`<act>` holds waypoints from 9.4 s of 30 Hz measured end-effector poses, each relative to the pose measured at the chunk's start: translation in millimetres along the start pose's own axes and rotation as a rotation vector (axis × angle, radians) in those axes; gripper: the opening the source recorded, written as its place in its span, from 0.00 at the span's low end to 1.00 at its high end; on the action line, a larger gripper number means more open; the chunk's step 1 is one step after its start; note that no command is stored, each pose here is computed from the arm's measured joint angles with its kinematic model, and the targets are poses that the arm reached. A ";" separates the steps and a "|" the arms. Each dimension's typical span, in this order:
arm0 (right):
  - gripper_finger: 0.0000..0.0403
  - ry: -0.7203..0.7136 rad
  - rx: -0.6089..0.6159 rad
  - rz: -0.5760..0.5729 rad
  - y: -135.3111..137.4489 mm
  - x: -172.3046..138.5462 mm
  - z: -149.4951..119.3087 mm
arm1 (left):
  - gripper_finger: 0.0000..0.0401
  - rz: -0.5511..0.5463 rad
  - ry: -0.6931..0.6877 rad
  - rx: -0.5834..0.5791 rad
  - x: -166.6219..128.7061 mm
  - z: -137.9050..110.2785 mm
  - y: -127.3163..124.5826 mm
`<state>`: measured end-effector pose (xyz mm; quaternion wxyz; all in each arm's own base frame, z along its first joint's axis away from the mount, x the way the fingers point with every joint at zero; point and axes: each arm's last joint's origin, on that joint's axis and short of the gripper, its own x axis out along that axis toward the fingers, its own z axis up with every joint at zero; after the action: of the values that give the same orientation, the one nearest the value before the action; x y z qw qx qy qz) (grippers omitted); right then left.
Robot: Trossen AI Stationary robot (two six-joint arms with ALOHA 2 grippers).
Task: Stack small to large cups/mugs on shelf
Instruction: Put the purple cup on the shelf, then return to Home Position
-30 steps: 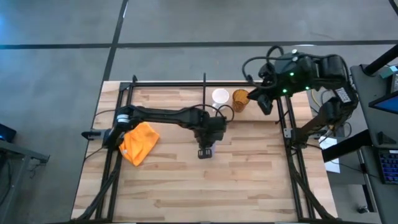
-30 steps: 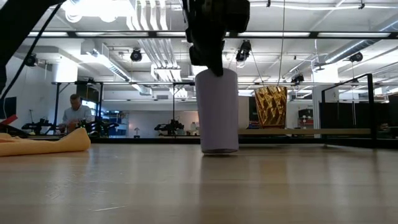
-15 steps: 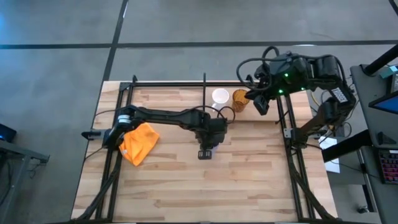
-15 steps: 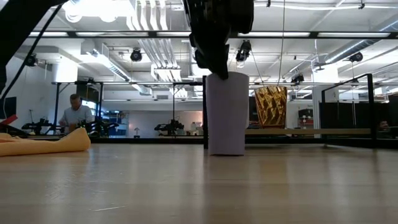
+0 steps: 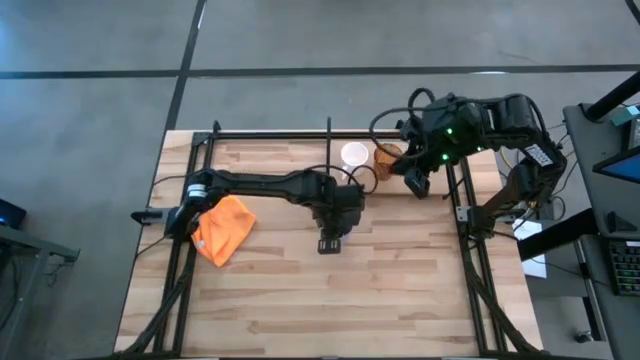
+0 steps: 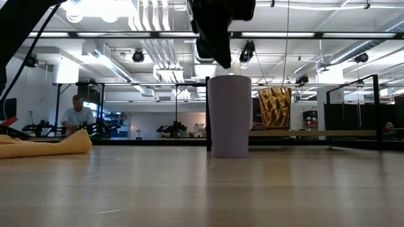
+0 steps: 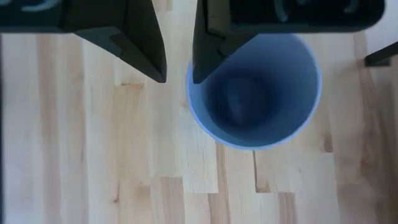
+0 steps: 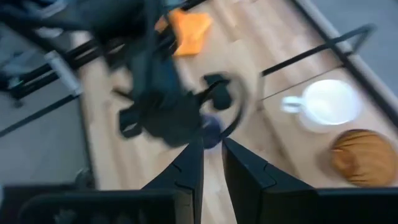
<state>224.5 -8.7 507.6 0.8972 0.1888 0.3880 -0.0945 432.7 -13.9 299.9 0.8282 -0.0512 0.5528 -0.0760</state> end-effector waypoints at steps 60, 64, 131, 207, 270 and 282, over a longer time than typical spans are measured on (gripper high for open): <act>0.13 0.168 -0.113 0.098 58.1 191.6 -82.9 | 0.16 0.239 -1.037 0.289 -314.4 -101.0 -47.8; 0.13 0.145 -0.115 0.060 57.1 191.8 -82.2 | 0.16 0.252 -1.031 0.312 -313.7 -100.7 -47.7; 0.14 0.321 -0.250 -0.187 32.3 281.4 -89.2 | 0.16 0.266 -1.039 0.335 -319.2 -107.0 -48.6; 0.02 0.300 0.443 -0.664 -160.1 114.2 -106.4 | 0.16 0.249 -1.029 0.308 -312.8 -99.9 -47.6; 0.16 0.240 0.478 -0.584 -180.4 119.4 -85.2 | 0.16 0.249 -1.028 0.309 -312.8 -100.1 -47.7; 0.16 0.066 0.506 -0.286 -136.6 38.3 -60.0 | 0.16 0.249 -1.030 0.309 -313.6 -100.9 -47.8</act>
<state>167.7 -109.2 405.7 0.7859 0.3531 0.4038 -0.3077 217.9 -3.7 554.0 0.9922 0.1062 0.0605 -0.0227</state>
